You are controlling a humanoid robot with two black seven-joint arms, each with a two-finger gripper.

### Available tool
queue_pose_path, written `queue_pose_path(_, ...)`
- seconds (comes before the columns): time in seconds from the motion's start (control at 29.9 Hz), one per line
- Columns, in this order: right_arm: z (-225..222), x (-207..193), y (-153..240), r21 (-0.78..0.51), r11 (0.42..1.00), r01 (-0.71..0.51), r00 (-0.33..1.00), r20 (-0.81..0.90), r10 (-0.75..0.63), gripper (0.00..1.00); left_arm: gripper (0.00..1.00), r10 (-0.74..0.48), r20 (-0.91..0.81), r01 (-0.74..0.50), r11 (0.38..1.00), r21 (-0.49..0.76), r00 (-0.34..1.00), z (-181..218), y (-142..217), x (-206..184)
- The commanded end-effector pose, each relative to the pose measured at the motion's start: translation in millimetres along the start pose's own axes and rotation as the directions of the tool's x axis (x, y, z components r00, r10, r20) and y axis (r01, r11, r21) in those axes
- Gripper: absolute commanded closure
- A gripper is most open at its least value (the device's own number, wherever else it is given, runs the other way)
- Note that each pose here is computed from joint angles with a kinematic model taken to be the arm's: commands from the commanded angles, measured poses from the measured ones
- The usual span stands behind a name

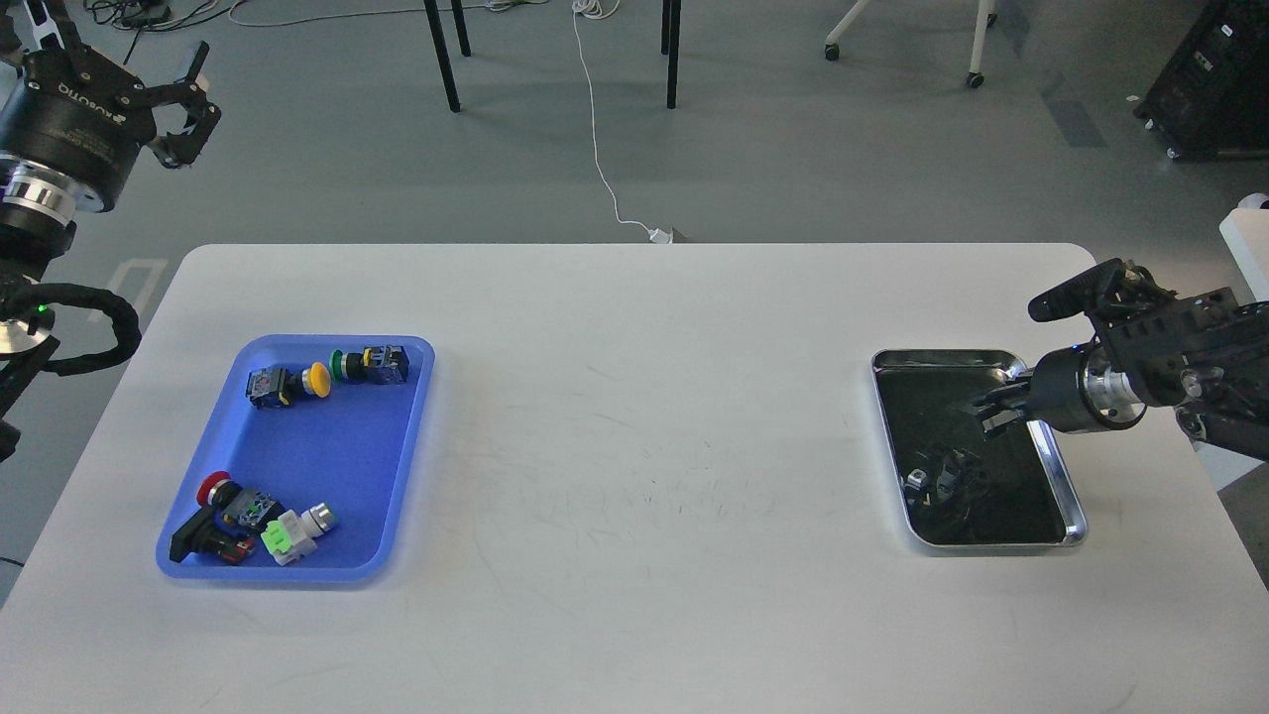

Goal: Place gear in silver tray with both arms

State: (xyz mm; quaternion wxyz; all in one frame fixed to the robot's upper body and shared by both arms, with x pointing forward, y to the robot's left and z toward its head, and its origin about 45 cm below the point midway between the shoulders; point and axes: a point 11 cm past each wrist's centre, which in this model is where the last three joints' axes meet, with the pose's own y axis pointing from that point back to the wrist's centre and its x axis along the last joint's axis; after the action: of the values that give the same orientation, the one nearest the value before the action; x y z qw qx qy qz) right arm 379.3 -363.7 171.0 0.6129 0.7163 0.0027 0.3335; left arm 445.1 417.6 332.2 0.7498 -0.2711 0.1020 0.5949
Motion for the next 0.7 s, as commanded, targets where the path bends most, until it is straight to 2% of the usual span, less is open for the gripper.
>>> queue_pose_path(0.0,-8,-2,-12,0.017,1.000,0.005,1.000,-0.006,-0.005,0.76,0.02,0.000,0.001,0.000,1.000,0.001,1.000,0,0,0)
queue_pose_path(0.07,-10,-2,-13,0.021,1.000,0.002,1.000,-0.005,-0.002,0.71,0.02,0.000,0.002,0.000,1.000,0.002,1.000,0,0,0)
queue_pose_path(0.23,-11,-13,-16,0.032,0.999,0.021,1.000,0.009,-0.021,0.69,0.02,0.004,0.002,-0.004,1.000,0.004,1.000,-1,0,1)
queue_pose_path(0.27,-9,-18,-16,0.031,0.999,0.026,0.999,0.018,-0.027,0.66,0.02,0.004,0.002,-0.004,1.000,0.003,1.000,-1,0,1)
queue_pose_path(0.33,-7,-22,-15,0.027,0.999,0.020,1.000,0.022,-0.021,0.55,0.02,0.004,0.002,-0.004,1.000,0.003,1.000,-1,0,1)
queue_pose_path(0.43,3,-22,-9,0.007,1.000,-0.017,0.999,0.030,0.017,0.31,0.02,0.005,0.002,-0.005,1.000,0.001,1.000,-1,0,1)
queue_pose_path(0.53,3,-5,-4,0.010,0.995,-0.097,0.994,0.052,0.097,0.09,0.02,0.007,0.004,-0.007,1.000,0.001,1.000,0,0,1)
queue_pose_path(0.57,3,5,-1,0.012,0.991,-0.134,0.989,0.067,0.133,0.04,0.02,0.008,0.005,-0.008,1.000,0.001,1.000,1,0,1)
queue_pose_path(0.67,0,42,10,0.029,0.965,-0.260,0.960,0.114,0.255,0.01,0.02,0.010,0.011,-0.010,1.000,0.003,1.000,2,1,2)
